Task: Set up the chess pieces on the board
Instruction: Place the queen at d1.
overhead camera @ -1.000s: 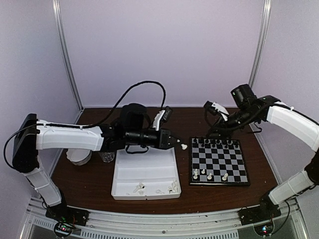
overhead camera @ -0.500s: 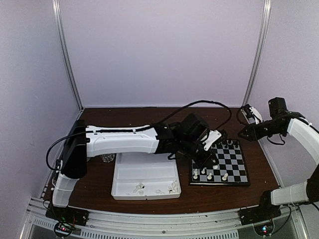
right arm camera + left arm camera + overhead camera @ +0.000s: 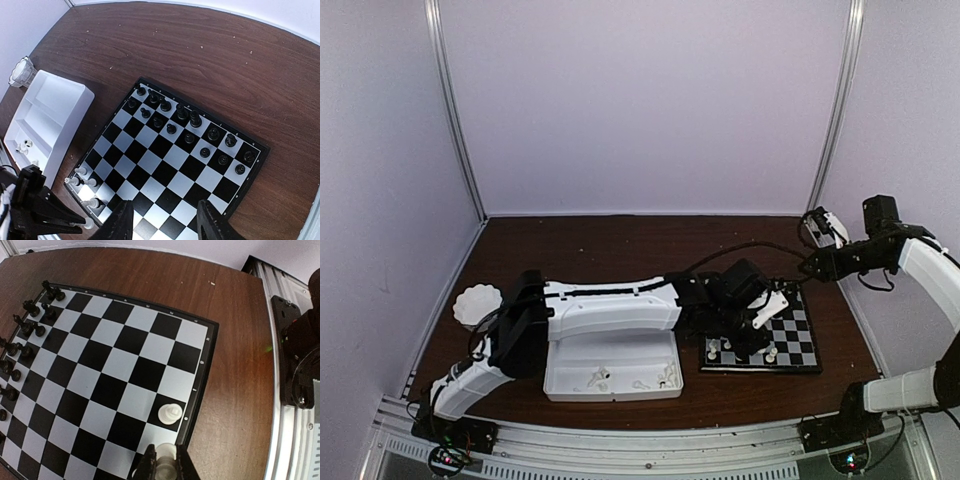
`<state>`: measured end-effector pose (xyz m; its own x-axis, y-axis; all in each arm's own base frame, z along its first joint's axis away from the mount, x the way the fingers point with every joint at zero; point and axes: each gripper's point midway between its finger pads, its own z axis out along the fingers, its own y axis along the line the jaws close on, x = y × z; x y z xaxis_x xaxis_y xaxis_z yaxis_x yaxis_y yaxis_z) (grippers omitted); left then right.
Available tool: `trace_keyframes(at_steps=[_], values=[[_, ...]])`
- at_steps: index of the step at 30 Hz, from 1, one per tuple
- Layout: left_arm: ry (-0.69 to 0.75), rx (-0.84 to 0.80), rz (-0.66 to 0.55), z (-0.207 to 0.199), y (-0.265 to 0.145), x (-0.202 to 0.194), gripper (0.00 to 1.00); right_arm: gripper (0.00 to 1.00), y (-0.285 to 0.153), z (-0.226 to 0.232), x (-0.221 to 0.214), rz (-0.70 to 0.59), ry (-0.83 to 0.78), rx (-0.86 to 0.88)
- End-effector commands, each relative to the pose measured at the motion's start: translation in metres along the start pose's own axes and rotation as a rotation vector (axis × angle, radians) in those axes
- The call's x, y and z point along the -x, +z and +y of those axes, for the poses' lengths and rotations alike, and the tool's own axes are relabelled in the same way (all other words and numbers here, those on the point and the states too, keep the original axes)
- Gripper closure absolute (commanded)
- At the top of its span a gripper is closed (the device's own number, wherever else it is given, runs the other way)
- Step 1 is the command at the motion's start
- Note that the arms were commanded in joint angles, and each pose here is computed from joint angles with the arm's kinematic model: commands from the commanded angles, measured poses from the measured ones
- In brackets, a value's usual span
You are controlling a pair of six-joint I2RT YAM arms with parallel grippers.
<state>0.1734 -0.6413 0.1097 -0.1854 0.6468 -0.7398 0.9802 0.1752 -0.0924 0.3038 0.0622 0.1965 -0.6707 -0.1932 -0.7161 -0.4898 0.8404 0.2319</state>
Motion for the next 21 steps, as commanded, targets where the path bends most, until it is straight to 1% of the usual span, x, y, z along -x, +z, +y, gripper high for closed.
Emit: trace_keyframes(at_steps=[1, 11, 21], values=[[0.059, 0.048, 0.004, 0.001, 0.010, 0.000, 0.93, 0.54, 0.000, 0.000, 0.004, -0.015, 0.001, 0.017], [0.065, 0.065, 0.033, 0.004, 0.029, -0.016, 0.93, 0.53, 0.006, -0.001, 0.000, 0.004, 0.020, 0.032], [0.068, 0.082, 0.040, 0.007, 0.035, -0.021, 0.92, 0.53, 0.007, -0.001, -0.001, 0.006, 0.023, 0.034]])
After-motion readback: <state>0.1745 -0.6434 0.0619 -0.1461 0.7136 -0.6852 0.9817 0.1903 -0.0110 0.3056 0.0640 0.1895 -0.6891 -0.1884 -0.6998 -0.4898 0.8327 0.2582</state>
